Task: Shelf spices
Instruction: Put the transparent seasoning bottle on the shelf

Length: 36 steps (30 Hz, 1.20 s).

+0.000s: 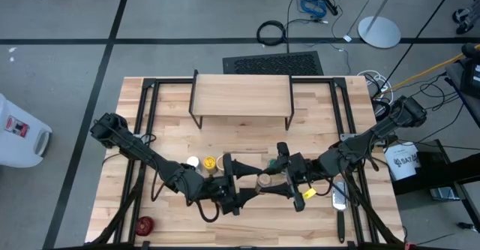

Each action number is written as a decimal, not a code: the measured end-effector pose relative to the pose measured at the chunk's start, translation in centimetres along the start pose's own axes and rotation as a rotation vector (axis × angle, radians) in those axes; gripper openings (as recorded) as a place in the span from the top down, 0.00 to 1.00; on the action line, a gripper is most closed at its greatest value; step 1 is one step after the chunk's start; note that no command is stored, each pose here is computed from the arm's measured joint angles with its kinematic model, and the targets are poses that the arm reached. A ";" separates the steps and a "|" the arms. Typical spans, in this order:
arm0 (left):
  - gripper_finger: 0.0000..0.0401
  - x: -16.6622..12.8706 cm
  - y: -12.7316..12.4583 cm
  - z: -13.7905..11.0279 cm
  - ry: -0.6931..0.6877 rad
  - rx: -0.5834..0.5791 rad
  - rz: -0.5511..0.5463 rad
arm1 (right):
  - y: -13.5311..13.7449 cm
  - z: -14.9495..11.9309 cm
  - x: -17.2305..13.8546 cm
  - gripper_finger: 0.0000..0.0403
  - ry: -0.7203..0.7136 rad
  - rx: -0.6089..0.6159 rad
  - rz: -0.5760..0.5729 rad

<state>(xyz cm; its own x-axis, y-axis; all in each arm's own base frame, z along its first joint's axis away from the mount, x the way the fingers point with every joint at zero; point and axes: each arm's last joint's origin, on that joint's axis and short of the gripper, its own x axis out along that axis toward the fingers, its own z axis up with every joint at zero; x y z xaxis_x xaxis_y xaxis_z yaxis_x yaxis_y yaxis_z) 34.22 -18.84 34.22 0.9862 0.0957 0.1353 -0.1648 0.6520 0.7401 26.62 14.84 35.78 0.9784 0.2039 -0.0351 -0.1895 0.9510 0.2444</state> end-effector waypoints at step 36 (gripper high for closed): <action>0.17 -0.1 0.3 -0.1 0.006 -0.493 -0.041 | 0.6 0.8 -1.1 0.56 -0.034 -0.127 0.027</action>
<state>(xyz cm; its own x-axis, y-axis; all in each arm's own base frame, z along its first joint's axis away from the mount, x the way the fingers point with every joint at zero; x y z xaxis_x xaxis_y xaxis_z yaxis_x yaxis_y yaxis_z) 34.03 -18.57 34.41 0.9920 0.0654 0.1077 -0.0990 0.9333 0.3451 25.50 15.06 36.72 0.9746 0.2241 0.0033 -0.2228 0.9674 0.1204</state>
